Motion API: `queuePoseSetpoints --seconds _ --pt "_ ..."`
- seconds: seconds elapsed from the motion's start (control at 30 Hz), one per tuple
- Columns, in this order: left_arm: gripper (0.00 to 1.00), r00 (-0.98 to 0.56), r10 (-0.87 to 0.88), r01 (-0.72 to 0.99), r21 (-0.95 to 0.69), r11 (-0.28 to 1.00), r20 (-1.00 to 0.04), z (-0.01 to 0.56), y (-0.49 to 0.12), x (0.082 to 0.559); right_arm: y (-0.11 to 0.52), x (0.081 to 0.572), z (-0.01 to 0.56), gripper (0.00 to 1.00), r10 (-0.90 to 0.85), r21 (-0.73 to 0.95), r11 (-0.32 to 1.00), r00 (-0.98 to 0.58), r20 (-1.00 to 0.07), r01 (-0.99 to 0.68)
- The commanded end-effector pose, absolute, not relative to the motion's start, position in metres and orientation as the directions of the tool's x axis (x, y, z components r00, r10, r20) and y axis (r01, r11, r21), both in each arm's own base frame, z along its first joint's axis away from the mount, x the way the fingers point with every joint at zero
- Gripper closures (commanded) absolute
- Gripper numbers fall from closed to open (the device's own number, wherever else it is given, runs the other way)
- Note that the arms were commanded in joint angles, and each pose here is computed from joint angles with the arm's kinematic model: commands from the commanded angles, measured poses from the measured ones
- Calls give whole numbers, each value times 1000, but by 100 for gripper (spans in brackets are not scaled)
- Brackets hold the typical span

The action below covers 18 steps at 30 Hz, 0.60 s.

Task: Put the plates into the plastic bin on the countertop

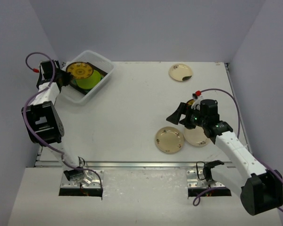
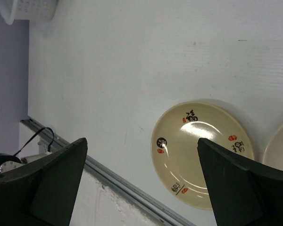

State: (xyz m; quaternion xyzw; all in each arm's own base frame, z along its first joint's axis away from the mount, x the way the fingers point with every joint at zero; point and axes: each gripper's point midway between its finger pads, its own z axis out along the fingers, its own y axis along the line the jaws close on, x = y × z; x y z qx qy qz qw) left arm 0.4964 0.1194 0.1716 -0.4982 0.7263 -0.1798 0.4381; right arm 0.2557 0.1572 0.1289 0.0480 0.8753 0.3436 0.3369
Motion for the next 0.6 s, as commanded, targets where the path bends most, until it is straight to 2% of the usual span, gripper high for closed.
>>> queuePoseSetpoints --seconds 0.0,0.13,0.23,0.37,0.57 --pt "100 -135 -879 -590 -675 443 -458 169 131 523 145 253 148 1 288 571 796 -703 -651 -203" --pt "82 -169 -880 -582 -675 453 -445 161 128 532 143 251 162 1 283 559 798 -680 -676 -223" --pt "52 -192 -878 -567 -681 463 -437 156 123 534 143 252 164 1 279 556 799 -680 -678 -227" --pt "0 -233 -862 -533 -682 500 -450 164 116 537 145 250 158 1 261 558 797 -700 -664 -232" --pt "0 -304 -801 -479 -644 596 -515 202 94 533 145 248 155 1 242 548 802 -708 -664 -239"
